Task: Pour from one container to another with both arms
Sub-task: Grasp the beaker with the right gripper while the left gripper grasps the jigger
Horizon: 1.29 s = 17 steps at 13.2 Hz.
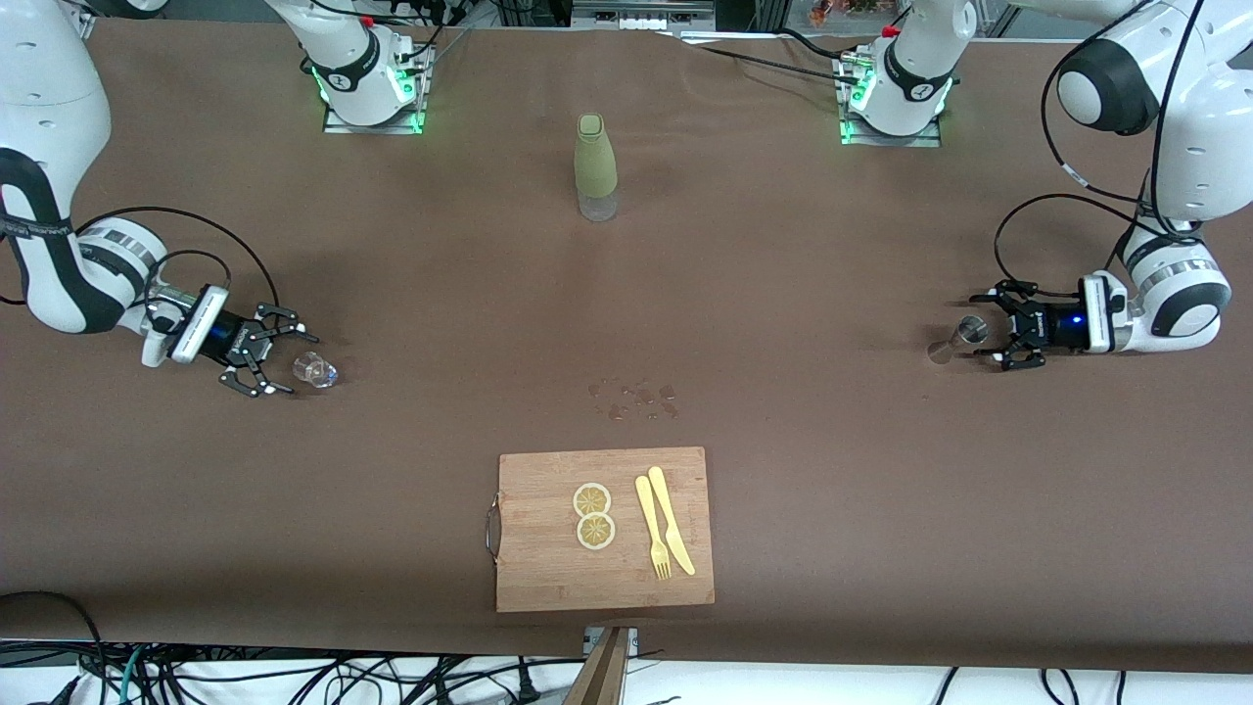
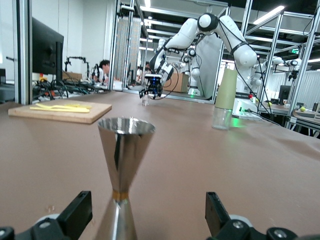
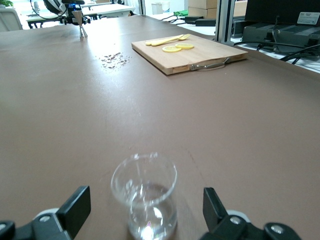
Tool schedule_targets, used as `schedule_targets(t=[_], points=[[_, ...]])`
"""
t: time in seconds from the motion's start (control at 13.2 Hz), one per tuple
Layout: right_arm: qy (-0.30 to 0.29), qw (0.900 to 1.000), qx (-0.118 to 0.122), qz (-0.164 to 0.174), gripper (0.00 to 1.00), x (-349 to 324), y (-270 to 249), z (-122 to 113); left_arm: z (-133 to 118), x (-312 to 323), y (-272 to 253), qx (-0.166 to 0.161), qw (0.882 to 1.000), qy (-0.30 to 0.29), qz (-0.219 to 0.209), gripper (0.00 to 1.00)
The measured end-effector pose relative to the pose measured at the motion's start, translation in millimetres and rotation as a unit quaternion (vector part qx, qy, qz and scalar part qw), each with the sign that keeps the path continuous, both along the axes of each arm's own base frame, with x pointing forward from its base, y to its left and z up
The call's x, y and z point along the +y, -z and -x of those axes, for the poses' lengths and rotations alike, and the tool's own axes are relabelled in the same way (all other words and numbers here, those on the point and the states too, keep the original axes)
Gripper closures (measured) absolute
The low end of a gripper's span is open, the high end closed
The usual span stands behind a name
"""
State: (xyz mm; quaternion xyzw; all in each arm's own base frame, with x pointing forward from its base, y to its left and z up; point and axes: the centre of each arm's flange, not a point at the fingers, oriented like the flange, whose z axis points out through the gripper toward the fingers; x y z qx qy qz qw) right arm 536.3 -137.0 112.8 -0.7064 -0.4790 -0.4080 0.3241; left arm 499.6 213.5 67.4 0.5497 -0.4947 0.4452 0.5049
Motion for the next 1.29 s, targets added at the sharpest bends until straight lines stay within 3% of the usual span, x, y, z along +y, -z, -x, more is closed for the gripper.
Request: schedule_targets(t=[0.61, 0.83, 0.91, 1.06, 1.14, 1.29], points=[[0.005, 1.0, 0.0, -0.008, 0.0, 23, 31, 5, -15, -16, 1, -0.01, 1.0, 0.013, 0.0, 0.0], [0.005, 1.0, -0.001, -0.008, 0.04, 23, 31, 4, -13, -17, 4, -0.008, 1.0, 0.013, 0.001, 0.0], [0.005, 1.0, -0.001, -0.008, 0.11, 23, 31, 4, -13, -18, 6, -0.007, 1.0, 0.014, 0.002, 0.0], [0.006, 1.0, -0.004, -0.008, 0.4, 22, 30, 2, -12, -20, 9, -0.005, 1.0, 0.015, 0.003, 0.01], [0.006, 1.0, -0.004, -0.008, 0.5, 22, 30, 2, -12, -20, 9, -0.005, 1.0, 0.016, 0.004, 0.08], [0.008, 1.0, -0.004, -0.009, 0.68, 22, 29, 1, -13, -21, 8, -0.006, 1.0, 0.016, 0.003, 0.31]])
